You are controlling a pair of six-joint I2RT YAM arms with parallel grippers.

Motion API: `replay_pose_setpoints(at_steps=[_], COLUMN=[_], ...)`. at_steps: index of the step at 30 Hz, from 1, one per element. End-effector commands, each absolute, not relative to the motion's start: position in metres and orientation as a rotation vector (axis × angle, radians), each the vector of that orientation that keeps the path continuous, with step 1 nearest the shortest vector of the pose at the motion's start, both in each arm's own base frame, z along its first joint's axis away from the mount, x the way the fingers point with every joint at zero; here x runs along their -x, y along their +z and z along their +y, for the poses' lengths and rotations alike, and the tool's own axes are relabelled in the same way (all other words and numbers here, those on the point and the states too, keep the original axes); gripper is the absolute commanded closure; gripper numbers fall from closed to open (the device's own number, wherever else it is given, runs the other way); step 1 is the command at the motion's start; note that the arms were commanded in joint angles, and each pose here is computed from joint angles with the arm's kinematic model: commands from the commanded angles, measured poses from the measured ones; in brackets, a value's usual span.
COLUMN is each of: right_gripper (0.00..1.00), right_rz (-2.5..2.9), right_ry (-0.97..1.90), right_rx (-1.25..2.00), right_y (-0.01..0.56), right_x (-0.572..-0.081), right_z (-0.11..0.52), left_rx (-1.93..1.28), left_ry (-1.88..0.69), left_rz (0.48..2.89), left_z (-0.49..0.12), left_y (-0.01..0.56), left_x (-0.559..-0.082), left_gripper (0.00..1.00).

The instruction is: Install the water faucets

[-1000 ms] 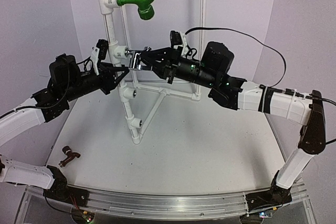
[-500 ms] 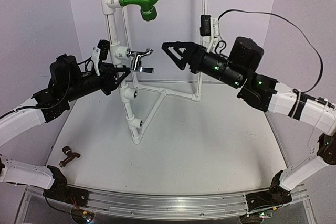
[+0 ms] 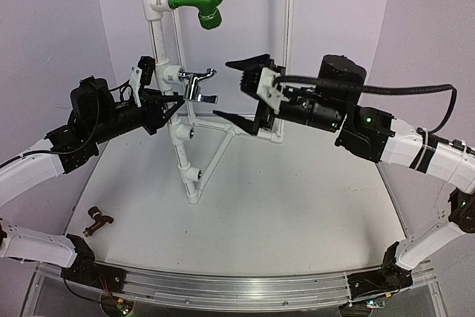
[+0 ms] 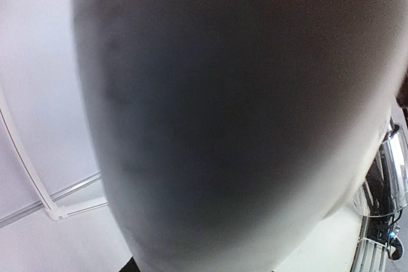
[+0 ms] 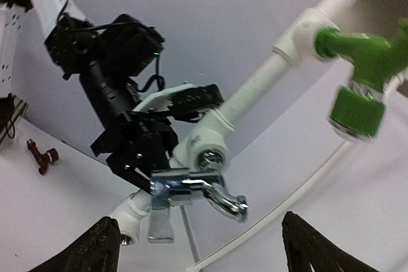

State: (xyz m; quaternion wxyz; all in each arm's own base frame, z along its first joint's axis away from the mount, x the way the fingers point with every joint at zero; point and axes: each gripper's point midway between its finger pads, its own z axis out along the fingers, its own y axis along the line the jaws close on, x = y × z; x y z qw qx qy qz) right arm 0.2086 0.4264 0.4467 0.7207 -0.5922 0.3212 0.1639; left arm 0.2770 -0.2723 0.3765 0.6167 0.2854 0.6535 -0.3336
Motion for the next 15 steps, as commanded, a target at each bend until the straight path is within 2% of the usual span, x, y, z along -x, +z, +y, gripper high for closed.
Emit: replay_pose_setpoints(at_steps=[1,4,15], right_gripper=[0.07,0.03,0.02], right_rz=[0.436,0.394,0.395], right_ry=[0.108,0.019,-0.178], right_rx=[1.419,1.445,1.354], right_y=[0.447,0.439,0.453], right_x=[-0.197,-0.2,-0.234], right_z=[0.444,0.457,0.481], left_rx=[-0.591,-0.592,-0.592], left_ry=[-0.876,-0.874,-0.862], left_rz=[1.821,1.828,1.831], left_z=[-0.276,-0.276,-0.274], left_y=[0.315,0.312,0.31], left_x=[-0.272,-0.272,-0.271], left_gripper=[1.0,1.0,1.0])
